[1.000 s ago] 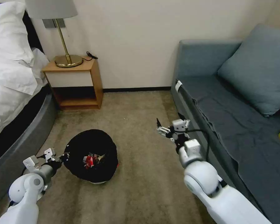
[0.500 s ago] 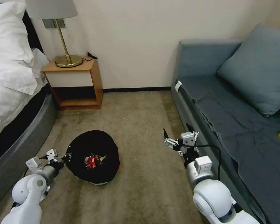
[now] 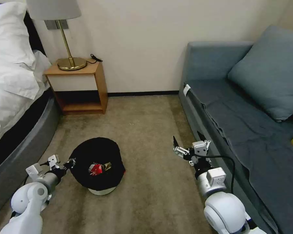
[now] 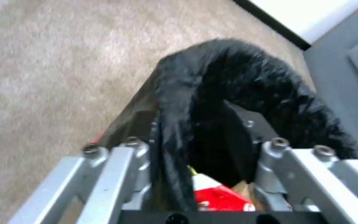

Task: Pick up the trash bin, then pick up the garbage on the floor and place it into the trash bin.

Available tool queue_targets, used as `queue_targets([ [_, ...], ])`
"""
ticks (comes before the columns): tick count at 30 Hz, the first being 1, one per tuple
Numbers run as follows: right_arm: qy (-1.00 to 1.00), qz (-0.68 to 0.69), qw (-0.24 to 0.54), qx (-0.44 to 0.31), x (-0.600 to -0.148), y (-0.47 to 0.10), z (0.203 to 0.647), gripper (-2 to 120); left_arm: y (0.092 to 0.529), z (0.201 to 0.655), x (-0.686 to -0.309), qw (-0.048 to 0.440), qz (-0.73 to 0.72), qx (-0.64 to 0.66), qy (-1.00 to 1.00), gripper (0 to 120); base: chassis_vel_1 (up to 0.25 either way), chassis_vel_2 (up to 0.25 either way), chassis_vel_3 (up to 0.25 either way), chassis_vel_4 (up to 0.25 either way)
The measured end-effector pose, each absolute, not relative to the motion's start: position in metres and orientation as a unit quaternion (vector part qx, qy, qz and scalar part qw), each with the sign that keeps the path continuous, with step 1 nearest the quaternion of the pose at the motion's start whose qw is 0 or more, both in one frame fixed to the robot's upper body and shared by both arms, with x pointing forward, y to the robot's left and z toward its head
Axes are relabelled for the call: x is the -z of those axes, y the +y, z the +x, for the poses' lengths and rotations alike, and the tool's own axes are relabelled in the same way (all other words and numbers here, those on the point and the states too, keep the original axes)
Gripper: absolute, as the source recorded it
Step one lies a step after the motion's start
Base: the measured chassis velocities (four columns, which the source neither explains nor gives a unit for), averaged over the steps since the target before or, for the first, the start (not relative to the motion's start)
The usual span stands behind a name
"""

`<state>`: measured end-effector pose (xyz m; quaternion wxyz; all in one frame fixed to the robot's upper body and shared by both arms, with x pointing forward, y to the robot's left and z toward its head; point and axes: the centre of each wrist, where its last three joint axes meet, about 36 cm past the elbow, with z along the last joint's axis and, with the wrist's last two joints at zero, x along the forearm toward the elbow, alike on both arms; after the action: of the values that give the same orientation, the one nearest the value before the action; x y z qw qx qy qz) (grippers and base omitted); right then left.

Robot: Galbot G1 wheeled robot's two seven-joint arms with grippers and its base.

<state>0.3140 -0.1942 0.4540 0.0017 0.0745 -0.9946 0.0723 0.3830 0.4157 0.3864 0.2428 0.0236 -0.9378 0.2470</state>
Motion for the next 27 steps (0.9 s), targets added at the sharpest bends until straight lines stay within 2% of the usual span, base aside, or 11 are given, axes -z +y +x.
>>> queue_targets([
  [3, -0.995, 0.071, 0.002, -0.068, -0.454, -0.194, 0.313, 100, 0.412, 0.379, -0.395, 0.221, 0.013, -0.226, -0.949, 59, 0.000, 0.000, 0.000, 0.000],
  [5, -0.995, 0.070, 0.002, -0.067, -0.454, -0.194, 0.313, 100, 0.412, 0.377, -0.397, 0.215, 0.011, -0.219, -0.952, 62, 0.000, 0.000, 0.000, 0.000],
  [7, -0.996, 0.062, 0.002, -0.060, -0.453, -0.193, 0.311, 100, 0.408, 0.369, -0.401, 0.173, 0.009, -0.166, -0.971, 74, 0.000, 0.000, 0.000, 0.000],
  [9, -0.997, 0.059, 0.002, -0.057, -0.453, -0.192, 0.311, 100, 0.405, 0.365, -0.402, 0.159, 0.005, -0.153, -0.975, 76, 0.000, 0.000, 0.000, 0.000],
  [13, -0.998, 0.044, 0.002, -0.040, -0.448, -0.188, 0.306, 100, 0.384, 0.342, -0.402, 0.081, -0.047, -0.107, -0.990, 95, 0.000, 0.000, 0.000, 0.000],
  [18, -0.999, 0.031, 0.002, -0.031, -0.444, -0.187, 0.303, 100, 0.367, 0.329, -0.397, 0.045, -0.074, -0.094, -0.992, 100, 0.000, 0.000, 0.000, 0.000],
  [27, -1.000, 0.012, 0.006, -0.022, -0.436, -0.192, 0.292, 100, 0.339, 0.300, -0.385, -0.010, -0.029, -0.086, -0.996, 100, 0.000, 0.000, 0.000, 0.000],
])
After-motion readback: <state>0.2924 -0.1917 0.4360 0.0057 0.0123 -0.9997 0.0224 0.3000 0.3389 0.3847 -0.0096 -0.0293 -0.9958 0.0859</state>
